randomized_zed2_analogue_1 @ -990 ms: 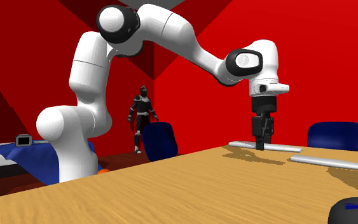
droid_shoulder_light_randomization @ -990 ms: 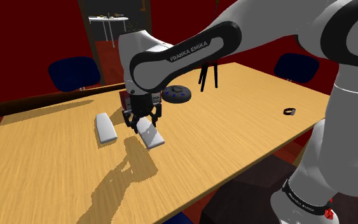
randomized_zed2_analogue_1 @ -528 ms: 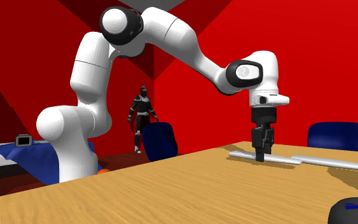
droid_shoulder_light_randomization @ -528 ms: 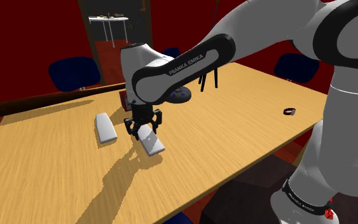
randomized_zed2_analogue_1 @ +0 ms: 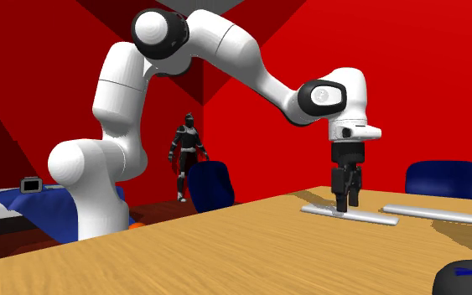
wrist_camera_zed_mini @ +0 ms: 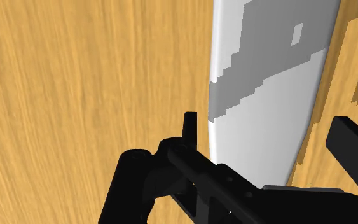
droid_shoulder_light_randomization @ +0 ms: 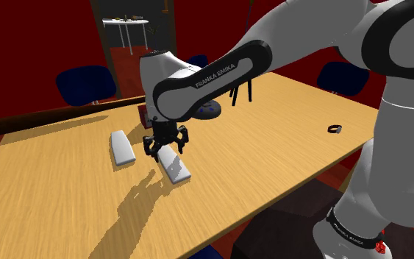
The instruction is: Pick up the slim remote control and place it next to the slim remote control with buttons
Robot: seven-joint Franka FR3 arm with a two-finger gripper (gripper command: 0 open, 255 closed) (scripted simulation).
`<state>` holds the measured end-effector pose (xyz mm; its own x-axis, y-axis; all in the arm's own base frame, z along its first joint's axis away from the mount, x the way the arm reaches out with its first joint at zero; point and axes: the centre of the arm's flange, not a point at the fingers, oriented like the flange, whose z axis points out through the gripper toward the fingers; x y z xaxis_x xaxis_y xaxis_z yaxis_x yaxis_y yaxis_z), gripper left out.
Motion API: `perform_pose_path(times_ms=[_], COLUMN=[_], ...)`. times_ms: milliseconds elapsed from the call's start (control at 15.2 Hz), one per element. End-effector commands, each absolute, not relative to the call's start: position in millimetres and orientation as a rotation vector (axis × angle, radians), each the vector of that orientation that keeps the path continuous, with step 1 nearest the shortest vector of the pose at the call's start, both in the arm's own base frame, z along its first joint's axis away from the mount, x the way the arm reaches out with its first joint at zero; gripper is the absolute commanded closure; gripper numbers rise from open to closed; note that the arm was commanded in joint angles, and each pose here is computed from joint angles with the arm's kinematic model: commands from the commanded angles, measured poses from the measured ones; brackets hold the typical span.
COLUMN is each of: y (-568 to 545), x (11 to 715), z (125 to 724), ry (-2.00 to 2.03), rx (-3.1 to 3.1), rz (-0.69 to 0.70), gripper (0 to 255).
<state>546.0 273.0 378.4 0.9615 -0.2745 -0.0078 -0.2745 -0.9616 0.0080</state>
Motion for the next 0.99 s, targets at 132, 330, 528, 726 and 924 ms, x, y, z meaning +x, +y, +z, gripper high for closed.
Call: perform_pose_path(times_ms=[132,330,528,726,924], y=[273.0,273.1,273.3,273.3,273.3], x=[546.0,546.3,546.5,546.5,546.5], z=[378.4,404.8,428.4,428.4,428.4], ry=[-0.434,-0.434,-0.434,-0.434,-0.434], rx=[3.105,3.105,3.105,3.105,3.105], rz=[-0.014,-0.014,-0.014,-0.014,-0.014], gripper=[0,0,0,0,0])
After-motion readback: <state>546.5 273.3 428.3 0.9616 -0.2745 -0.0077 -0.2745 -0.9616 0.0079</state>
